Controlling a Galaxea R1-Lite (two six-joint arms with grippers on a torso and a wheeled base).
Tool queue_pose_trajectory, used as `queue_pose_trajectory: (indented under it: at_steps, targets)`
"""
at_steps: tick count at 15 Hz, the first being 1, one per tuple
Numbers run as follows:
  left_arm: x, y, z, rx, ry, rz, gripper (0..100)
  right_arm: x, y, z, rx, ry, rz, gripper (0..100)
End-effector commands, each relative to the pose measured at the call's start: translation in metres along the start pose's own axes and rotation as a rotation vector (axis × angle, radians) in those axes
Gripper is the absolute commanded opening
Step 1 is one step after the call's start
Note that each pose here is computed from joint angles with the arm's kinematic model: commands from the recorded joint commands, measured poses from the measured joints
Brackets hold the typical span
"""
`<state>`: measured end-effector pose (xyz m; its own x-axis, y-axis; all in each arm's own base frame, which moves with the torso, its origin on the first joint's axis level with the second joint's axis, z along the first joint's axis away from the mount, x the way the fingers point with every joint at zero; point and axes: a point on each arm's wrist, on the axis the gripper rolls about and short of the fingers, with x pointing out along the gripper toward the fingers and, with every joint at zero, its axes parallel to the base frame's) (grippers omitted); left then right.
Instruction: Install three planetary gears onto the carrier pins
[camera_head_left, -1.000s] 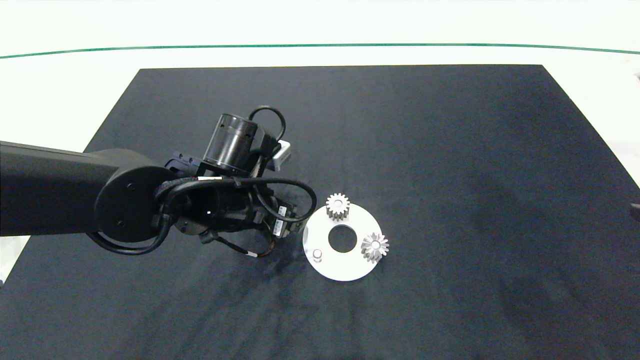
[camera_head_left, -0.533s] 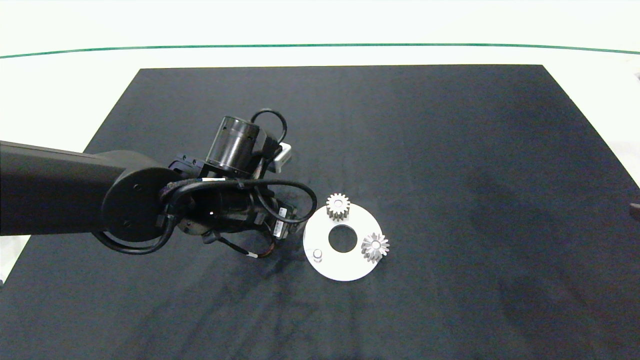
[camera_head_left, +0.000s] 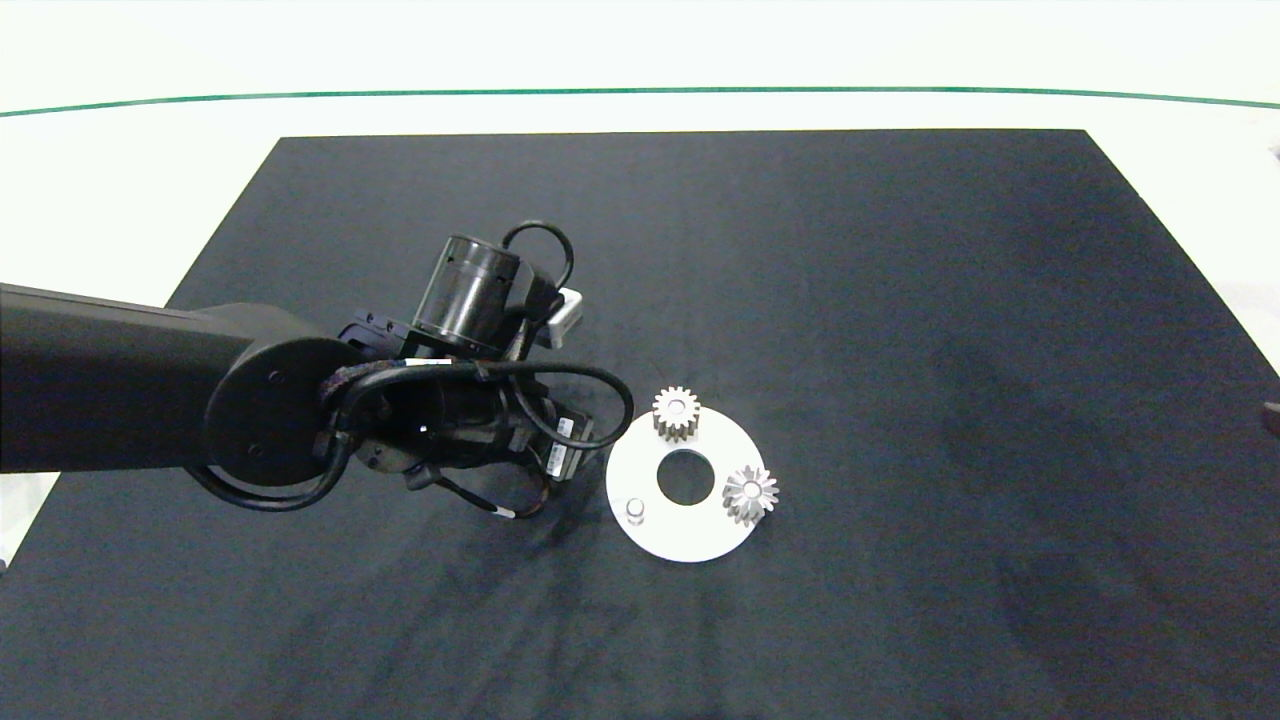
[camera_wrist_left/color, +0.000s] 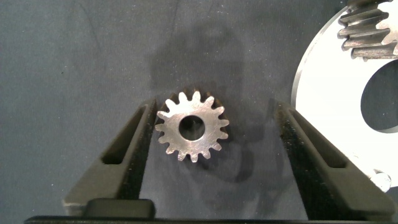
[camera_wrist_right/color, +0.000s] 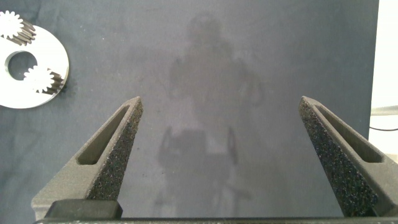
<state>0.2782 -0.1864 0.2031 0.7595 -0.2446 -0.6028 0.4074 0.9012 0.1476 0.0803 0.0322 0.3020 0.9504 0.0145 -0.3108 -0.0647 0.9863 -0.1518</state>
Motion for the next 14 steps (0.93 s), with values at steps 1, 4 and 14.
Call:
queue_pose_trajectory:
  at_steps: [1, 4, 14]
  targets:
    - [0.0002, 0.0011, -0.0003, -0.010, 0.001, 0.004, 68, -0.0010, -0.0005, 0.0001, 0.001, -0.002, -0.003, 100]
    - [0.0003, 0.0016, -0.0003, -0.011, 0.001, 0.006, 62, -0.0010, -0.0005, 0.0001, -0.001, -0.002, -0.001, 100]
    - [-0.0001, 0.0012, -0.0017, -0.023, -0.008, 0.007, 58, -0.0005, -0.0003, 0.0003, -0.001, -0.002, -0.001, 100]
